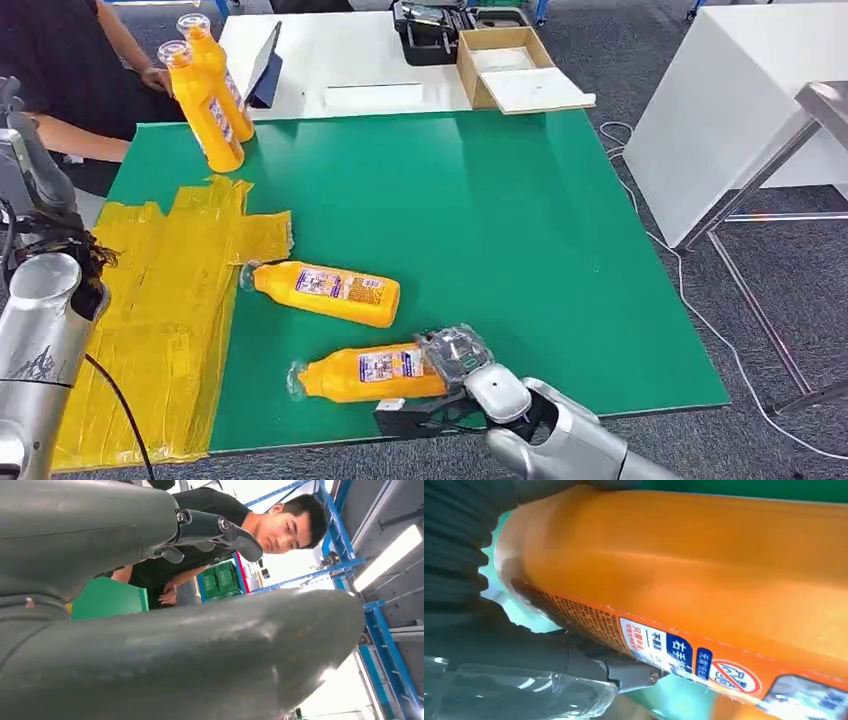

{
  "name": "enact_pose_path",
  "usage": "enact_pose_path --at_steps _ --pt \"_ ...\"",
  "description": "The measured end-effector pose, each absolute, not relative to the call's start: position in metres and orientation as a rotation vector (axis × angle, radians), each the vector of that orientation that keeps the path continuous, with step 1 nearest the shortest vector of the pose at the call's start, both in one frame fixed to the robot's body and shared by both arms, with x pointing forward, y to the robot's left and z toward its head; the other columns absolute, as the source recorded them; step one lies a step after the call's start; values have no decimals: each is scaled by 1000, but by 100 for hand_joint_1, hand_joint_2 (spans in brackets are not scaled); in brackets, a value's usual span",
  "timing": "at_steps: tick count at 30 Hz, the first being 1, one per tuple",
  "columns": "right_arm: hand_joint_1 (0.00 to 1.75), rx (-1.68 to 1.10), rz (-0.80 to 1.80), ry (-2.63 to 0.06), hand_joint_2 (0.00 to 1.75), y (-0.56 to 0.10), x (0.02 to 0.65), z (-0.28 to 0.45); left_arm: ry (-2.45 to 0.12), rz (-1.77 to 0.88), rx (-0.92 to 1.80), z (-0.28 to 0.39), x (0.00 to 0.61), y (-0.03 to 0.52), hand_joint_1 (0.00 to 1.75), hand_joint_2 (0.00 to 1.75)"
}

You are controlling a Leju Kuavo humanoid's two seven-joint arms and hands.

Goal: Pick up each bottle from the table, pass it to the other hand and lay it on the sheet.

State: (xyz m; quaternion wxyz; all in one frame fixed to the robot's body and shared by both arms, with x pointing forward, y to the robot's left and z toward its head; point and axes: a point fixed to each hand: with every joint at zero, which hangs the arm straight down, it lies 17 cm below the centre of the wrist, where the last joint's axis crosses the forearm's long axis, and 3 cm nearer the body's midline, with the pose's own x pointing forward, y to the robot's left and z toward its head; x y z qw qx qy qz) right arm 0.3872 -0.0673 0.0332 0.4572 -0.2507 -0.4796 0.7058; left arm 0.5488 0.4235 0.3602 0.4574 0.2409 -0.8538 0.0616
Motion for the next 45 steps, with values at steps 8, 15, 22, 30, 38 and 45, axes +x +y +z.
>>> enact_pose_path --at_steps 8,15,22,30,38,45 --pt "175 -581 1499 -1399 175 -64 413 117 -2105 145 608 362 545 428 0 0" --pt "175 -613 1258 -1629 175 -86 445 230 -2120 127 606 371 539 425 0 0" --pt "175 -598 1108 -1689 175 -107 459 256 -2107 125 532 368 539 416 0 0" --pt "175 -619 993 -1706 175 -129 478 275 -2102 191 302 363 536 398 0 175" --pt "175 -728 809 -1791 175 -154 531 344 -2033 290 -253 364 512 298 0 175" --pt "175 -746 586 -1948 175 -164 533 379 -1986 244 -574 379 485 208 0 175"
